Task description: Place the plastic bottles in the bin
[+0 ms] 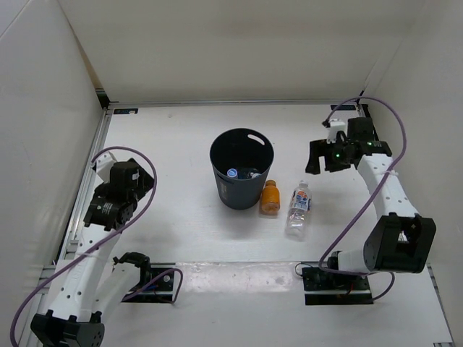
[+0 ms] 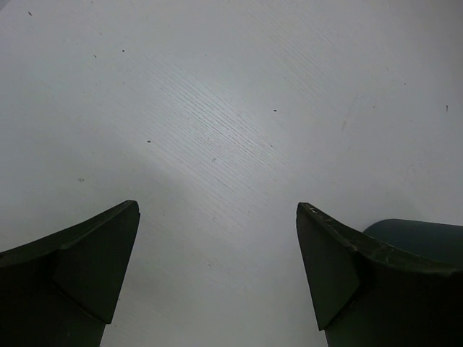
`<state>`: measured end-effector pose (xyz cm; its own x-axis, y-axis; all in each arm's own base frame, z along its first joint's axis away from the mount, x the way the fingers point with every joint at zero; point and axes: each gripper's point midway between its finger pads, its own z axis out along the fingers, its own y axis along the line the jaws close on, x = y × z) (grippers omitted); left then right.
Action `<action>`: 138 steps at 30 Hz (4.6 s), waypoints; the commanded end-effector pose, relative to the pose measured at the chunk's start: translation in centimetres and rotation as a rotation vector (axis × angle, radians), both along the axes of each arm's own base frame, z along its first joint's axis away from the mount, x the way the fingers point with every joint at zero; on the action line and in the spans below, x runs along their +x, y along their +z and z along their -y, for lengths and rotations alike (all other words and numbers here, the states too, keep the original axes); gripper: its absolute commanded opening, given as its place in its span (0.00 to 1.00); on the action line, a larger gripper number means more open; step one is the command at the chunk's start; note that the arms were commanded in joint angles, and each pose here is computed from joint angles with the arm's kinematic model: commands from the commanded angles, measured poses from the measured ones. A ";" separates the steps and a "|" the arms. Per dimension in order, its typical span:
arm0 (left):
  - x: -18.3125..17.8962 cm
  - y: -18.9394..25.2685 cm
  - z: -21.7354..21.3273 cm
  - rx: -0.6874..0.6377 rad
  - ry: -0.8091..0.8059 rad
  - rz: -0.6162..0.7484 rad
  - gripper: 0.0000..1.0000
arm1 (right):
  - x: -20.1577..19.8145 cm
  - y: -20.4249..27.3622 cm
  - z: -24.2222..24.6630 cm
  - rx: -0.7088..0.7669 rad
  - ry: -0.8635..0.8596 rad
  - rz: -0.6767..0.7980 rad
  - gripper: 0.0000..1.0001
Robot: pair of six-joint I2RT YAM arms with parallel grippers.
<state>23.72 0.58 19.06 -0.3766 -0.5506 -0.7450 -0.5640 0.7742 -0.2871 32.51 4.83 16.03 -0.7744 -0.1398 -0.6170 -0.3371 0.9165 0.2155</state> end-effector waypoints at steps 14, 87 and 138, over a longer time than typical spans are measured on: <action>-0.5 -1.4 -0.4 -0.044 0.030 -0.051 1.00 | -5.8 -3.1 -3.3 0.004 0.172 -0.140 0.90; -0.3 -2.9 0.5 -0.101 0.024 -0.089 1.00 | -4.8 30.3 -18.8 0.423 0.604 0.853 0.34; -1.2 -4.6 -0.3 -0.096 -0.004 -0.160 1.00 | -2.7 6.1 -8.3 0.298 -0.034 -0.139 0.90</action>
<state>22.02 0.75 13.42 -0.4987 -0.6210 -0.6047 -0.6210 0.7427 -0.2506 34.65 11.27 26.36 -0.6867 0.0746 -0.7231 -0.3030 0.8749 0.3779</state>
